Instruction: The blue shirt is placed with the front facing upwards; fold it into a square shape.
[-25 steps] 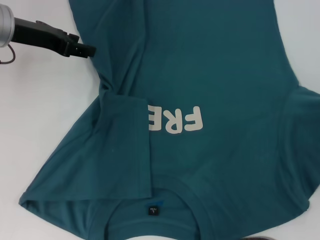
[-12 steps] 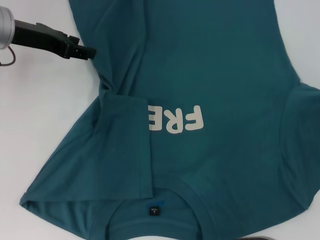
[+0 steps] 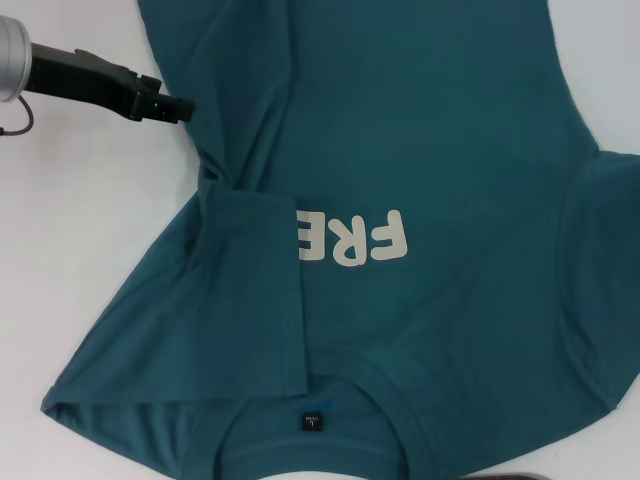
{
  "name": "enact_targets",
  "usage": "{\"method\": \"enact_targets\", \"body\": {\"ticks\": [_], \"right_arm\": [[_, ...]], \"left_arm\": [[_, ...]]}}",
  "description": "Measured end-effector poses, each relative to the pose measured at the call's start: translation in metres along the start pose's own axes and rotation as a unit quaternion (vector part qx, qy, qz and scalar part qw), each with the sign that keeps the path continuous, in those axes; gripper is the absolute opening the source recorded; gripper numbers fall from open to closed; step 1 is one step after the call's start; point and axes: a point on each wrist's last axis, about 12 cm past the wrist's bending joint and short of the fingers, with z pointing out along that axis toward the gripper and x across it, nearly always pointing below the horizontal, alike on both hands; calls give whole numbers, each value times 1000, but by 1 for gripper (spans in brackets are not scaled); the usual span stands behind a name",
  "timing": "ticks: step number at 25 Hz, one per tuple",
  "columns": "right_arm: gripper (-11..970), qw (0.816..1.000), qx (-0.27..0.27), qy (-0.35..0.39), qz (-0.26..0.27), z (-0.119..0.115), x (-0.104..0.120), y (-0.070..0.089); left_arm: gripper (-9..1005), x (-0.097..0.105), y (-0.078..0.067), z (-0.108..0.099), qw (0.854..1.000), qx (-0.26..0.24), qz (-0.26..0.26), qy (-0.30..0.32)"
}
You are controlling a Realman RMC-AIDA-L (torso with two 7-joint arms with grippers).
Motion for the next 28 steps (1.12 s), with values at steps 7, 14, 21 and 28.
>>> {"method": "enact_targets", "body": {"ticks": [7,14,21,28], "right_arm": [[116,999,-31,28,-11,21,-2,13],[124,996,-43,62,-36,48,-18,34],[131,994,-34,89,-55,72,-32,50],[139,991,-39,118,-57,95,-31,55]], "left_arm": [[583,1,0,-1,1000,-2,0,0],[585,0,1,-1,1000,-5,3,-2],[584,3,3,-2,1000,-8,0,-1],[583,5,3,-3,1000,-9,-2,-1]]}}
